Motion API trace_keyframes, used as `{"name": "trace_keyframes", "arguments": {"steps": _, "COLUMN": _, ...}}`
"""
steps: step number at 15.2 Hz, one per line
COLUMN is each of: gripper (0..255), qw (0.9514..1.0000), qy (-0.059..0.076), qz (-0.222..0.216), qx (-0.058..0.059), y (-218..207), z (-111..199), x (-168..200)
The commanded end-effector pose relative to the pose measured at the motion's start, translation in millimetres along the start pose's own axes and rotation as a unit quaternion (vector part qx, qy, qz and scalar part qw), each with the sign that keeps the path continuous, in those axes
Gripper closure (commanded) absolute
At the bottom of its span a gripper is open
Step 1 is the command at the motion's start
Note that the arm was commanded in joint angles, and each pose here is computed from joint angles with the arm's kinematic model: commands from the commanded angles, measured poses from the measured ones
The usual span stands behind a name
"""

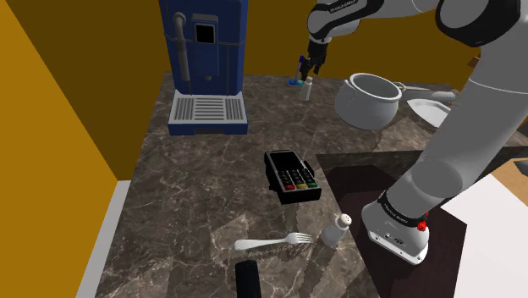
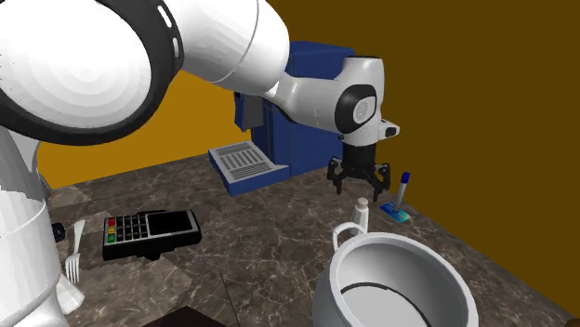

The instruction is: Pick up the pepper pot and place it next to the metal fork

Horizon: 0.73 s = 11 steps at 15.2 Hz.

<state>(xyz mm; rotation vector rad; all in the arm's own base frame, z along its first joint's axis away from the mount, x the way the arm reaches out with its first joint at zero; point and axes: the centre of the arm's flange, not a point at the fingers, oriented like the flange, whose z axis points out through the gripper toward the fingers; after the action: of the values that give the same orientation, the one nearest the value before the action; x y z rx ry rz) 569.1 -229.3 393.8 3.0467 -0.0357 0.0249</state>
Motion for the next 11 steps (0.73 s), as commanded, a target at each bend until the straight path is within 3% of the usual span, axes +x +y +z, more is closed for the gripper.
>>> {"name": "trace_keyframes", "arguments": {"steps": 1, "gripper": 0, "qw": 1.0000, "qy": 0.001, "qz": 0.001, "qx": -0.002, "y": 10.3, "z": 11.5, "x": 9.1}}
{"name": "trace_keyframes", "arguments": {"steps": 7, "gripper": 0, "qw": 1.0000, "qy": 0.001, "qz": 0.001, "qx": -0.002, "y": 10.5, "z": 43.2, "x": 9.2}}
{"name": "trace_keyframes", "arguments": {"steps": 11, "gripper": 0, "qw": 1.0000, "qy": 0.001, "qz": 0.001, "qx": -0.002, "y": 10.5, "z": 46.3, "x": 9.2}}
